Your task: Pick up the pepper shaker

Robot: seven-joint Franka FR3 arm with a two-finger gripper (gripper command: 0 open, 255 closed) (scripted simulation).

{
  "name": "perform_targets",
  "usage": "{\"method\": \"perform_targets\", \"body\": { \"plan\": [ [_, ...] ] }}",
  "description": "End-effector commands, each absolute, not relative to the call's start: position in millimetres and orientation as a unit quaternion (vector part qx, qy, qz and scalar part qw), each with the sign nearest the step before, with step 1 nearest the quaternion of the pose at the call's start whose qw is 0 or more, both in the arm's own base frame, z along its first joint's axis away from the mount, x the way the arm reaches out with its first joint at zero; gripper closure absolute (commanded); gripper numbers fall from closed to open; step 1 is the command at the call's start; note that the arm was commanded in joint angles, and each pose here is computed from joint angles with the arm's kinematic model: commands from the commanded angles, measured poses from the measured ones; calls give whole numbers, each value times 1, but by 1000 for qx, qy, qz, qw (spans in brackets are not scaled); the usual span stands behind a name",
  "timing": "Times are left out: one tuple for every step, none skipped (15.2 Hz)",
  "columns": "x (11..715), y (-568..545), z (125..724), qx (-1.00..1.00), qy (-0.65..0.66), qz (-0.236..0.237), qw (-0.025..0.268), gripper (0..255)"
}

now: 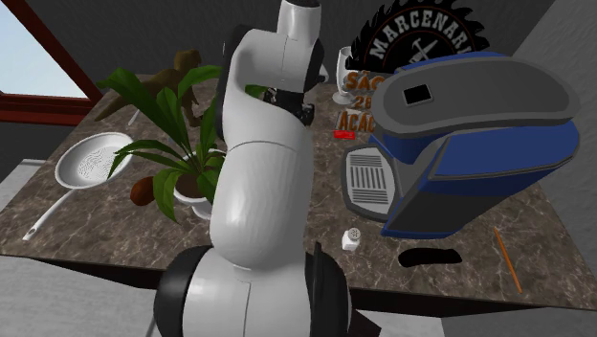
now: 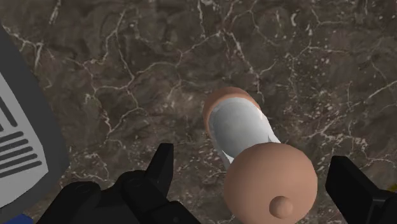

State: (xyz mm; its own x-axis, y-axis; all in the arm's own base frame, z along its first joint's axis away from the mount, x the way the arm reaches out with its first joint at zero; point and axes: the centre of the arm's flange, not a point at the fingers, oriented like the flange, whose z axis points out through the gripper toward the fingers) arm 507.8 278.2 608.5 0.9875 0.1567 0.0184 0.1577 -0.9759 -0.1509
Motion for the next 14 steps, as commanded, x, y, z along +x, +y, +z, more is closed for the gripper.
{"method": "perform_targets", "body": {
  "plan": [
    [518, 298, 612, -993, -81, -9, 83, 0],
    [524, 306, 615, -993, -82, -11, 85, 0],
    [524, 306, 610, -993, -82, -11, 85, 0],
    [524, 306, 604, -993, -82, -11, 85, 0],
    [524, 306, 599, -993, -82, -11, 85, 0],
    [524, 306, 594, -993, -82, -11, 85, 0],
    [524, 306, 588, -993, -82, -11, 85, 0],
    [524, 306, 583, -993, -82, -11, 85, 0],
    [524, 306, 578, -993, -82, -11, 85, 0],
    [524, 306, 575, -993, -82, -11, 85, 0],
    [524, 306, 575, -993, -82, -11, 85, 0],
    [524, 306, 574, -993, -82, -11, 85, 255],
    [524, 306, 574, -993, -82, -11, 85, 255],
    [524, 306, 574, -993, -82, -11, 85, 255]
  ]
}}
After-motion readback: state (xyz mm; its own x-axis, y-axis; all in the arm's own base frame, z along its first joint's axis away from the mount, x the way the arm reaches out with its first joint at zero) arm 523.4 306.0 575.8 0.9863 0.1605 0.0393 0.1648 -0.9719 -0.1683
